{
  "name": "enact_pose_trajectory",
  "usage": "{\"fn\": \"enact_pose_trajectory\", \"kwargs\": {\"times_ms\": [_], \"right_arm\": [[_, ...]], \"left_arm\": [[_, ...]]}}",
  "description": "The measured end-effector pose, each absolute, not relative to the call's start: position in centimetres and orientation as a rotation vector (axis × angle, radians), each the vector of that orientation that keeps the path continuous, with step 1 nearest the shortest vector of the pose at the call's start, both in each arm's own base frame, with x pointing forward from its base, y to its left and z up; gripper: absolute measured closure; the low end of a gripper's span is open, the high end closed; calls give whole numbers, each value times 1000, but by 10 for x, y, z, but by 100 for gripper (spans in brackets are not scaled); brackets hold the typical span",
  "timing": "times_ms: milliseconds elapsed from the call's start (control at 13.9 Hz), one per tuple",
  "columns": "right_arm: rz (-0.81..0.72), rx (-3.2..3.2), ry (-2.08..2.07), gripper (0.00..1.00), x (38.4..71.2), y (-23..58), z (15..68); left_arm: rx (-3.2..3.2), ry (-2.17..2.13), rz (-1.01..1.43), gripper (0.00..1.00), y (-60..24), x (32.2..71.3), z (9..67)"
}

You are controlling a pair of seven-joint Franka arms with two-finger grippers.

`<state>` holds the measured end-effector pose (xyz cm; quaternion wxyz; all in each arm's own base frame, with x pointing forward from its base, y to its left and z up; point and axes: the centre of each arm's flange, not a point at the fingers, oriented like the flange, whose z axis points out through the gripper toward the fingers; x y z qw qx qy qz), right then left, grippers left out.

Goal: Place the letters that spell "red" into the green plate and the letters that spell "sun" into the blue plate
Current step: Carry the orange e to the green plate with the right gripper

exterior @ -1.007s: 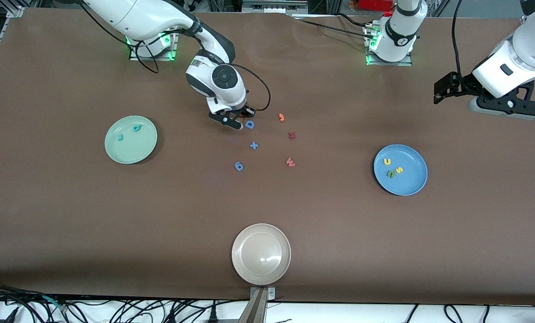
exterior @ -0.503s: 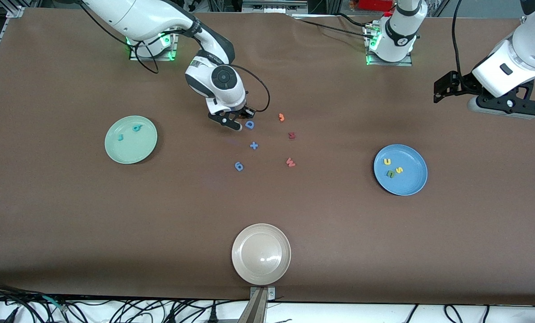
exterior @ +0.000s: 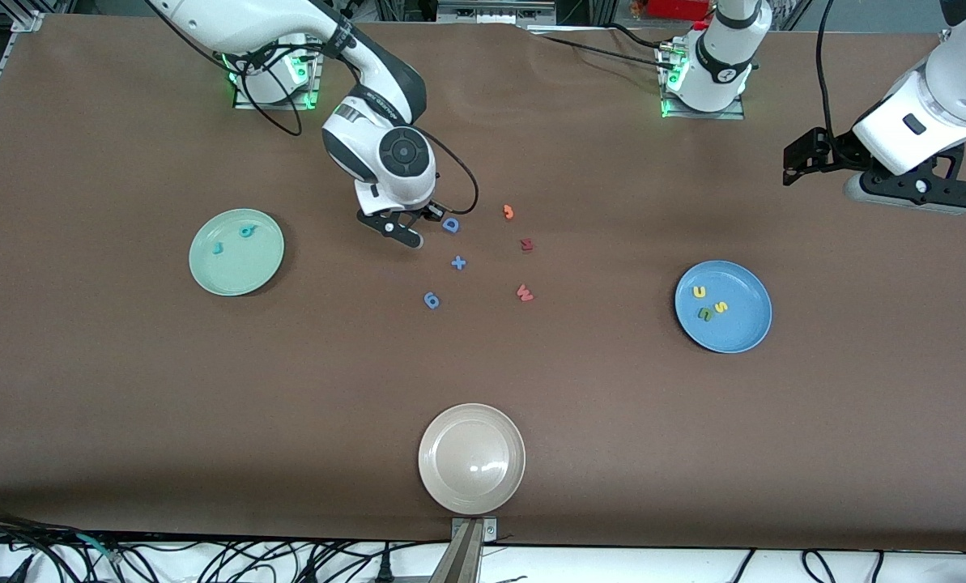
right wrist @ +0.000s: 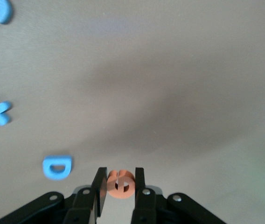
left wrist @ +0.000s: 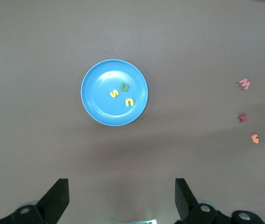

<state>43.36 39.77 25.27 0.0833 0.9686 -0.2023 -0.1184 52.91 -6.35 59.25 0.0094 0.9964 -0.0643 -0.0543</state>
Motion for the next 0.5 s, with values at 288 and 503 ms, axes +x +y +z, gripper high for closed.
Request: {"fn": "enact_pose_trajectory", "kwargs": {"times_ms": [288, 503], "right_arm": [[-517, 2920, -479, 72, 485, 336, 308], [-609, 2995, -361, 72, 527, 243, 341]], "left_arm": [[3112, -202, -170, 0, -64, 529, 592], [3112, -203, -170, 0, -64, 529, 592]]}}
